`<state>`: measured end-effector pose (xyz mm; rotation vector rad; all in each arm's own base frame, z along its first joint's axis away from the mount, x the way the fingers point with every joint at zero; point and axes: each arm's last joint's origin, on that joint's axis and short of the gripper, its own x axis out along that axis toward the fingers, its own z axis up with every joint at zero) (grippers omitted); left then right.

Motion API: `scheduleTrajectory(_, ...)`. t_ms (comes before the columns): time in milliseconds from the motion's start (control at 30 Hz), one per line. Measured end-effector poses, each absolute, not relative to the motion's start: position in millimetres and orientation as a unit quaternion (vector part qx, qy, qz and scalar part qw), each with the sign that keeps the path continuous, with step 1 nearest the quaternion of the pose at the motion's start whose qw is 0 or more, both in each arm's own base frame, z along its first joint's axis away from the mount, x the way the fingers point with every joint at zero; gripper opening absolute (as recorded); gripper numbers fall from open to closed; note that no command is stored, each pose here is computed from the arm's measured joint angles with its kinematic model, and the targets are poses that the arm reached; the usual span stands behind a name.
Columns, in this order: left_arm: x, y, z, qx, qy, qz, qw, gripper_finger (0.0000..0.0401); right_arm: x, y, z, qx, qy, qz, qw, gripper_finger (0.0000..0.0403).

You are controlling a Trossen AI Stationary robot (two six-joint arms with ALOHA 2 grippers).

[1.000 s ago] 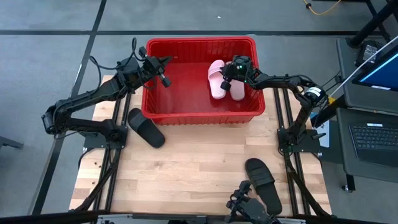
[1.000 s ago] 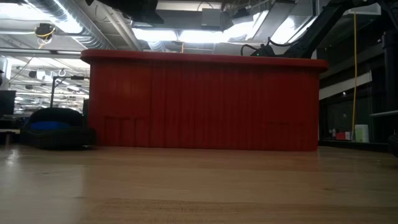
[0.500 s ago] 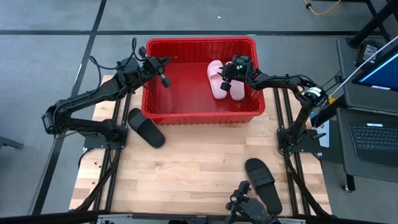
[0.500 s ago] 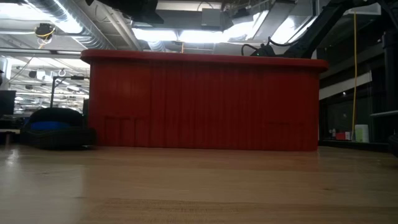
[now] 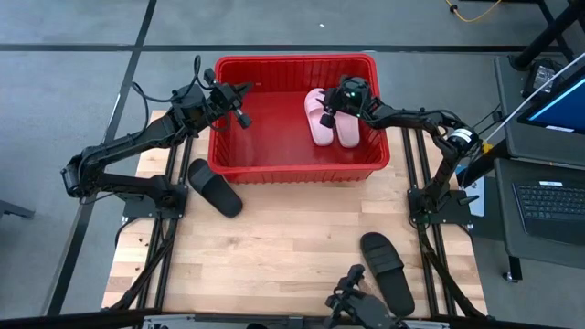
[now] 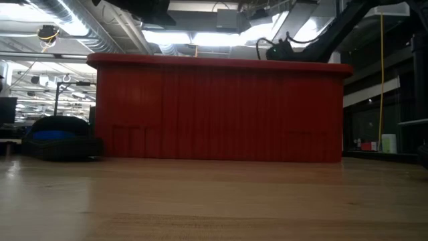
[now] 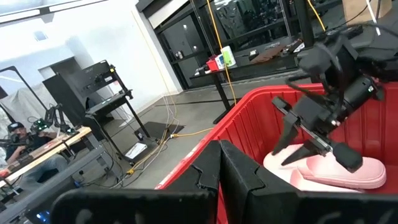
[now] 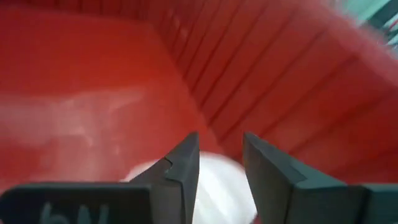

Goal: Pick and place slides into bin
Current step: Put the bottom black slide into the red bin

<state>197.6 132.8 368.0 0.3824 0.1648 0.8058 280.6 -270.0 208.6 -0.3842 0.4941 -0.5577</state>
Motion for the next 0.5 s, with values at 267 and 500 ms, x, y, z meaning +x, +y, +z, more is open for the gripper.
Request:
scheduleTrajectory(267, 197.0, 133.4, 367.3, 0.181, 0.083, 0.395, 0.897, 0.0003, 307.3, -270.3, 259.0, -0.215, 0.186, -0.268, 0.921, 0.0112)
scheduleTrajectory(500, 196.8, 133.2, 361.6, 0.202, 0.123, 0.384, 0.893, 0.0002, 323.6, -265.9, 296.9, -0.229, 0.181, -0.251, 0.923, 0.0082)
